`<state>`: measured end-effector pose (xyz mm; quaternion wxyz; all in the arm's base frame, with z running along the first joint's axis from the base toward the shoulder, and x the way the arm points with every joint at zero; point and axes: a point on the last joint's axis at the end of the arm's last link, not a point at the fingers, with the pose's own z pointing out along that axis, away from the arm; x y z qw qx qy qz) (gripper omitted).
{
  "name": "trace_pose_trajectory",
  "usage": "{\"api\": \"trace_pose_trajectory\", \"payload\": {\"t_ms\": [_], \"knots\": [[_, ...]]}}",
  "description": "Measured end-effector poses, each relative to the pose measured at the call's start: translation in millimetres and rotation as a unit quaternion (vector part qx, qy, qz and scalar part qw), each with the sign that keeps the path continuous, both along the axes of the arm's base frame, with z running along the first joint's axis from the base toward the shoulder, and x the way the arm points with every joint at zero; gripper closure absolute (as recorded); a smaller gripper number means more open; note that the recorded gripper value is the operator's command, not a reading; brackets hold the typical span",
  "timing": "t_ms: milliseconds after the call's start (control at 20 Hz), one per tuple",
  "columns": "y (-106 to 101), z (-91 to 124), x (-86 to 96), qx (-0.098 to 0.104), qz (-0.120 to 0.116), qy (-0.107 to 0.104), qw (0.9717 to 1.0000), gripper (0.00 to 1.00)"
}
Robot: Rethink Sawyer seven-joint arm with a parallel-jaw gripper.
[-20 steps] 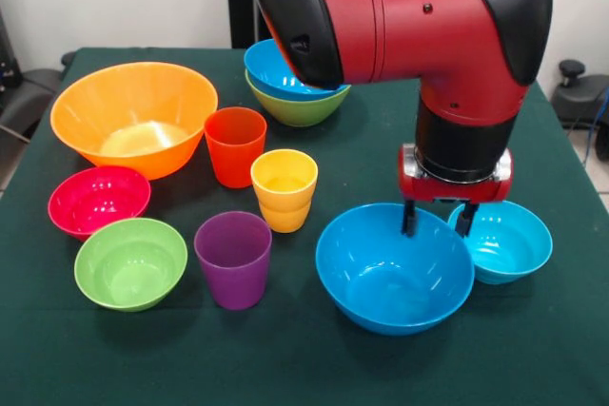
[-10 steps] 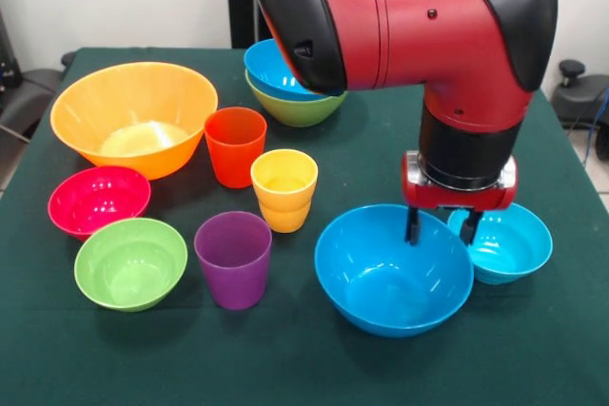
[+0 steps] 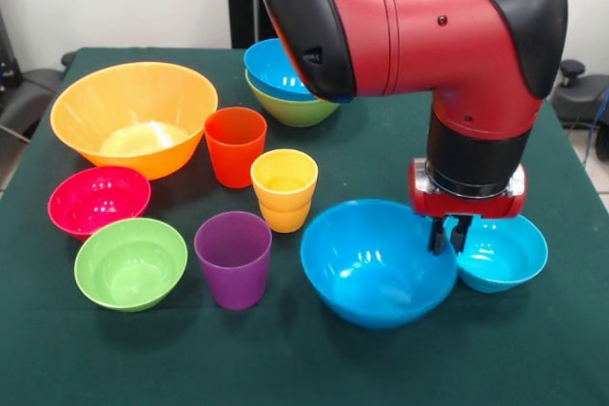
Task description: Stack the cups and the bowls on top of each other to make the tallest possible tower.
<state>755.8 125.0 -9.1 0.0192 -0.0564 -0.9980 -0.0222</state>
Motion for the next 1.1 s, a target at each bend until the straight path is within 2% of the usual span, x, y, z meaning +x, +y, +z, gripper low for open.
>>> {"api": "trace_pose_trajectory", "payload": {"t_ms": [250,900,1100], "knots": [[-2.1,5.6,7.5,-0.002,-0.002,-0.009,1.0000,1.00],[4.8,6.9,5.8,-0.007,0.004,-0.010,0.9999,1.00],[6.4,18.1,10.6,-0.006,0.004,-0.017,0.9998,1.00]]}}
